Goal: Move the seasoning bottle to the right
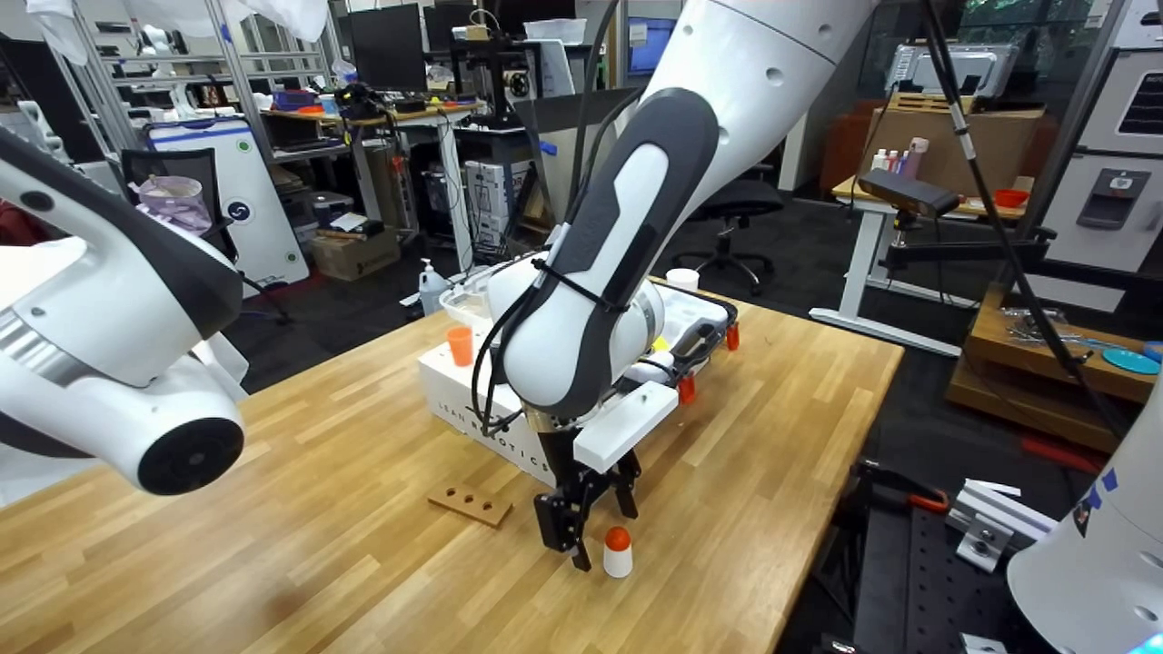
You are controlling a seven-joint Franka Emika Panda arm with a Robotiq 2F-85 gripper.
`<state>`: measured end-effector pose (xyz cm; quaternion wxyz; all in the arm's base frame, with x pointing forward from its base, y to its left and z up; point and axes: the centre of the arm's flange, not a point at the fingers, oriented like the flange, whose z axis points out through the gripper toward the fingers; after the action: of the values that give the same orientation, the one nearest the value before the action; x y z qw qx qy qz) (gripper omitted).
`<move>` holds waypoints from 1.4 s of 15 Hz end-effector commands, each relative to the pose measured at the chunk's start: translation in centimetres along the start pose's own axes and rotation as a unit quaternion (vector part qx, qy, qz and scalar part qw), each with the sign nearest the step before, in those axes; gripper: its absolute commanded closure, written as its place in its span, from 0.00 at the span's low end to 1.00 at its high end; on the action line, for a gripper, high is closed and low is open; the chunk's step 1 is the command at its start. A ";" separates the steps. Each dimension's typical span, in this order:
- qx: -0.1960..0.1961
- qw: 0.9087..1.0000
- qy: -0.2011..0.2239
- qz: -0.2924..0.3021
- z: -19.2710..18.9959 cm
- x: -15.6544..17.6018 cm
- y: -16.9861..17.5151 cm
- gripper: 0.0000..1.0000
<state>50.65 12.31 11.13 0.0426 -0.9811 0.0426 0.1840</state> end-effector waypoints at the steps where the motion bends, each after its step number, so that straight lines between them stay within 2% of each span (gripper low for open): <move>1: 0.009 1.000 0.003 -0.001 -0.1 -0.4 -0.3 0.00; 10: 0.015 1.000 -0.011 0.008 1.0 -1.5 0.3 0.00; 11: 0.017 1.000 -0.012 0.008 1.0 -1.4 0.2 0.04; 12: 0.019 1.000 -0.012 0.008 0.9 -1.3 0.2 0.25; 14: 0.022 1.000 -0.012 0.010 0.9 -1.3 0.1 0.31; 21: 0.025 1.000 -0.014 0.014 0.9 -1.3 0.0 0.81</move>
<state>49.37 12.58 10.43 0.0523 -0.9768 0.0569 0.1997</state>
